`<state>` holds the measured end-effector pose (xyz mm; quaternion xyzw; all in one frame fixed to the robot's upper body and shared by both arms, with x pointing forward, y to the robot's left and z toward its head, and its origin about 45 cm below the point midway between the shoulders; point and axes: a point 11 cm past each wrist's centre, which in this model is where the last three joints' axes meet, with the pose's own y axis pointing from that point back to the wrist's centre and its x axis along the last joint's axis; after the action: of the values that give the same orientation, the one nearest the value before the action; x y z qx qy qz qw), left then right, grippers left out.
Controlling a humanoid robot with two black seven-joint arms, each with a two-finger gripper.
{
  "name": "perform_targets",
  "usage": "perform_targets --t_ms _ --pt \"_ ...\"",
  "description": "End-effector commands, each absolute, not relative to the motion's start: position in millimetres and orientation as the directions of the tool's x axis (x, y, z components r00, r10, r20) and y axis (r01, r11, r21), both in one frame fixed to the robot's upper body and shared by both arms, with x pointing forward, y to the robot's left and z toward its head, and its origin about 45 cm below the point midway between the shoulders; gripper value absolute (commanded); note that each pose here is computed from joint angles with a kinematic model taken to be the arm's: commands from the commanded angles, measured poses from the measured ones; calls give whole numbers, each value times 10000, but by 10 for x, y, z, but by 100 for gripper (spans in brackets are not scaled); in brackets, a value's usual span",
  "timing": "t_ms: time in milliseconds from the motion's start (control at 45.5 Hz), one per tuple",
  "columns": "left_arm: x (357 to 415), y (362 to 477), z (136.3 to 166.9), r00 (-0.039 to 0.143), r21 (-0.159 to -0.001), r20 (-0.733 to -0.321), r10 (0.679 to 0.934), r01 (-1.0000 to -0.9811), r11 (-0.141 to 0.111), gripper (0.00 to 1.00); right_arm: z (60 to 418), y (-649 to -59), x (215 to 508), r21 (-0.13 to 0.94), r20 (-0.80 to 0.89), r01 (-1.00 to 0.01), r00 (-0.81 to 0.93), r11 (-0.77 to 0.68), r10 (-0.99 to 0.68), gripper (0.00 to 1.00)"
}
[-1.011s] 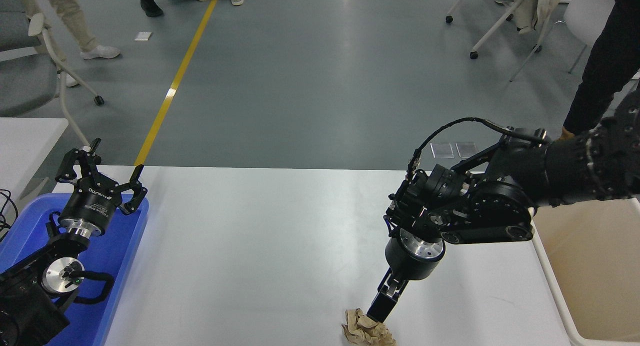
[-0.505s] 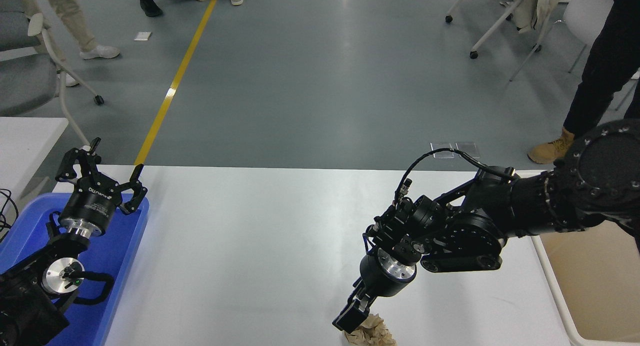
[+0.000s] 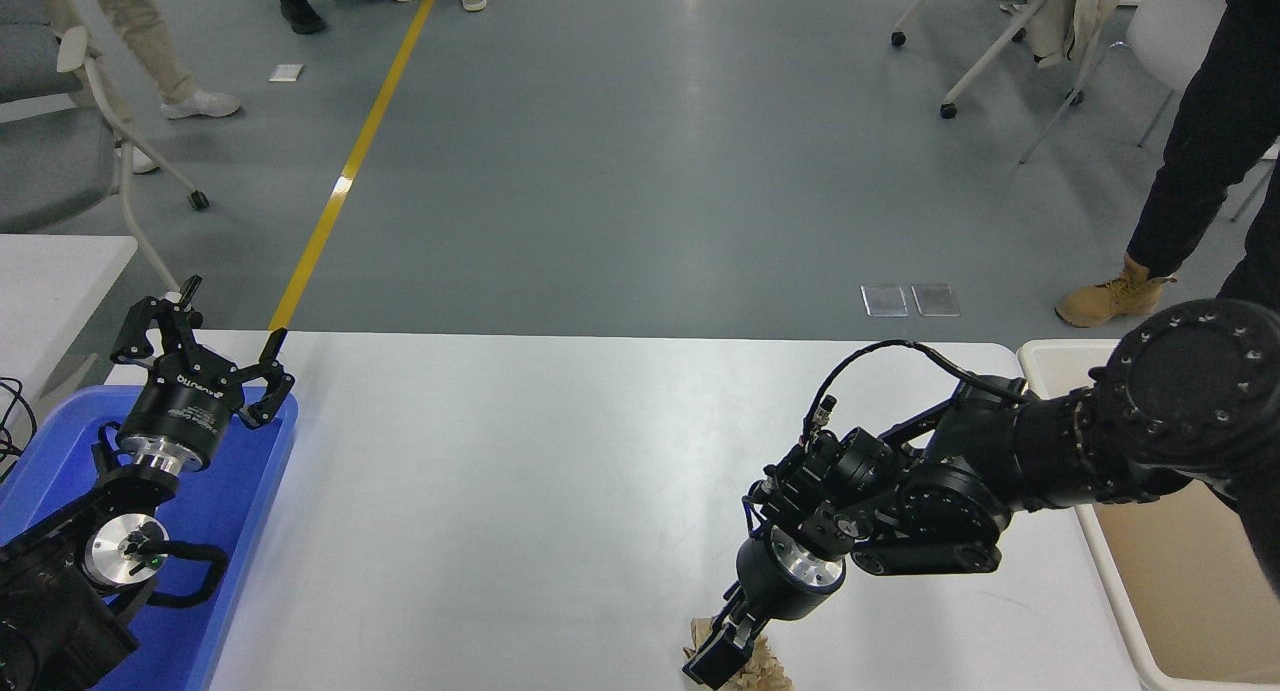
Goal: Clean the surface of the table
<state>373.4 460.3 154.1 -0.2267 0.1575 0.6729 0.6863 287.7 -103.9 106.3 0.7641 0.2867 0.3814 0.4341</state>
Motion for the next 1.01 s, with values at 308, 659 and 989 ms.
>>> perform_targets --t_ms 308,659,989 --pt "3733 4606 1543 455 -999 -5212 8522 -9950 -79 100 912 -1374 2922 9159 2732 911 5719 -3909 7735 98" --pt "3734 4599 1539 461 -996 -5223 8515 -9950 -73 100 839 -1346 2776 8898 2601 1642 5841 -4258 7689 98" --pt "3730 4603 1535 433 -984 -5223 8516 -9951 -98 100 827 -1337 2729 8602 2610 2370 5558 -4514 7893 71"
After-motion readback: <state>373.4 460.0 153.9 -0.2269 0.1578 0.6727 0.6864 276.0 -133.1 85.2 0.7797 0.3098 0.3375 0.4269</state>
